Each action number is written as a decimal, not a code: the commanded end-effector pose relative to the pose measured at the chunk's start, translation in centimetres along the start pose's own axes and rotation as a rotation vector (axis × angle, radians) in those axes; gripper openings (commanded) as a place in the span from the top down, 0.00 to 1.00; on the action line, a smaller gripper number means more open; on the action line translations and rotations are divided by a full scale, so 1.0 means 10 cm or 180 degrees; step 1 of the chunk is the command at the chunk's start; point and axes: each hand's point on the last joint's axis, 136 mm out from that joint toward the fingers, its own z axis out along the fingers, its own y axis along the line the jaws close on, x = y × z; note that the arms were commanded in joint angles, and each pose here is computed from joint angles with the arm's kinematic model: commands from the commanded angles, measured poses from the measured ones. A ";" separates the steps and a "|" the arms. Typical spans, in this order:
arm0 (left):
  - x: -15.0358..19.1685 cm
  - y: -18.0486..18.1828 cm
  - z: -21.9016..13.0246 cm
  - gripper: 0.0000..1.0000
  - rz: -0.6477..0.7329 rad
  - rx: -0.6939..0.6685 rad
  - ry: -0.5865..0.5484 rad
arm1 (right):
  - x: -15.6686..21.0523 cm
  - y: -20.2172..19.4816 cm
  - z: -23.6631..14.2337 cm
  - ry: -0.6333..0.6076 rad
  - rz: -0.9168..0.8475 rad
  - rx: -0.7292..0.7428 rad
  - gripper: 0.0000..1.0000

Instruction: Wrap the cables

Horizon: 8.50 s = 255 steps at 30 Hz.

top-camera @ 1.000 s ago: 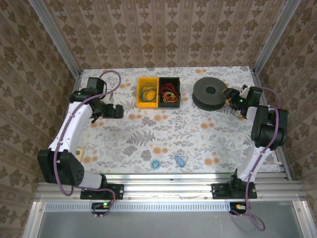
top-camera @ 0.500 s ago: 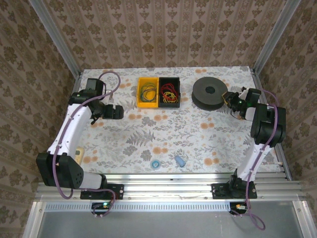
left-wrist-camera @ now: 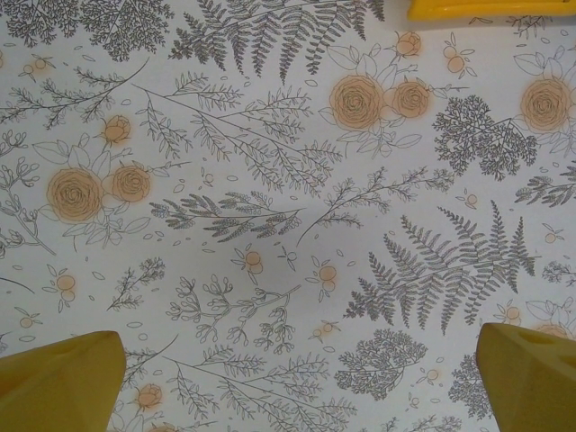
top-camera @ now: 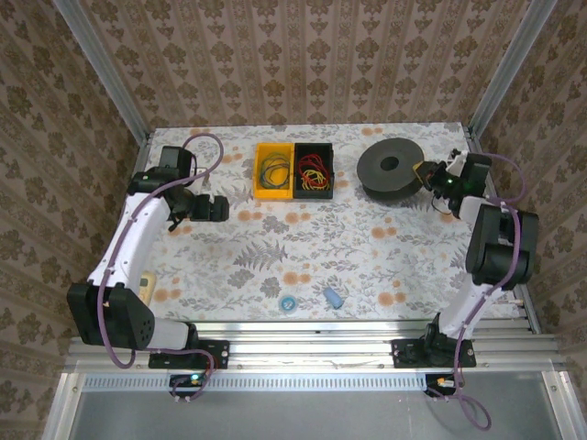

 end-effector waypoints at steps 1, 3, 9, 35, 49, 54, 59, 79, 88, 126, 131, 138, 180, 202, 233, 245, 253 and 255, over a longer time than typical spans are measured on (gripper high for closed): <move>-0.01 -0.02 -0.04 0.00 0.0032 0.0038 -0.0072 | 0.01 0.24 -0.26 -0.0035 -0.0350 0.0114 1.00; -0.02 -0.02 -0.03 0.00 0.0042 0.0054 -0.0082 | 0.02 0.42 -0.42 -0.0035 -0.0466 0.0099 1.00; -0.05 -0.06 0.00 0.00 0.0058 0.0105 -0.0108 | 0.20 1.05 -0.86 0.0005 -0.0689 -0.0172 1.00; -0.08 -0.12 0.03 0.00 0.0129 0.0188 -0.0127 | 2.37 1.83 -0.32 0.1683 -0.0480 -0.1564 1.00; -0.09 -0.11 -0.04 0.00 0.0178 0.0153 -0.0145 | 2.85 1.25 -0.09 0.1873 -0.0253 -0.1158 1.00; -0.09 -0.11 -0.02 0.00 0.0175 0.0159 -0.0137 | 3.02 1.00 -0.17 0.2039 -0.0137 -0.0968 1.00; -0.08 -0.13 0.00 0.00 0.0173 0.0186 -0.0129 | 3.04 0.77 -0.16 0.1999 -0.0139 -0.0745 1.00; -0.11 -0.15 0.06 0.00 0.0205 0.0186 -0.0098 | 2.77 0.39 0.05 0.1665 -0.0313 -0.0256 0.87; -0.11 -0.16 0.09 0.00 0.0216 0.0186 -0.0080 | 2.64 0.42 0.04 0.1683 -0.0474 -0.0145 0.47; -0.12 -0.07 0.03 0.00 0.0332 -0.0148 0.0000 | 2.10 1.55 1.42 0.1866 -0.3588 0.0243 0.42; -0.13 -0.08 0.03 0.00 0.0343 -0.0145 0.0013 | 2.24 1.47 1.61 0.2002 -0.3648 0.0173 0.60; -0.08 -0.07 0.01 0.00 0.0347 -0.0158 0.0017 | 2.28 1.26 1.73 0.2049 -0.3684 0.0405 0.60; -0.04 -0.14 -0.02 0.00 0.0341 -0.0014 -0.0049 | 1.92 1.63 1.70 0.1563 -0.4032 0.0476 1.00; -0.02 -0.15 -0.07 0.00 0.0349 0.0004 -0.0111 | 1.71 2.08 1.35 0.1160 -0.4151 0.0332 1.00; -1.26 -1.47 -1.02 0.17 0.1383 0.1374 -0.1716 | 1.87 3.46 -0.68 0.1271 -0.2299 -0.2380 1.00; -1.13 -1.92 -1.27 0.46 0.1725 0.1985 -0.1924 | 1.92 3.47 -0.79 0.1273 -0.2167 -0.2491 1.00; -1.19 -2.02 -1.20 0.47 0.1650 0.2190 -0.1915 | 1.97 3.50 -0.76 0.1340 -0.2088 -0.2562 1.00; -1.21 -2.05 -1.20 0.48 0.1632 0.2242 -0.1919 | 1.97 3.50 -0.75 0.1345 -0.2073 -0.2559 1.00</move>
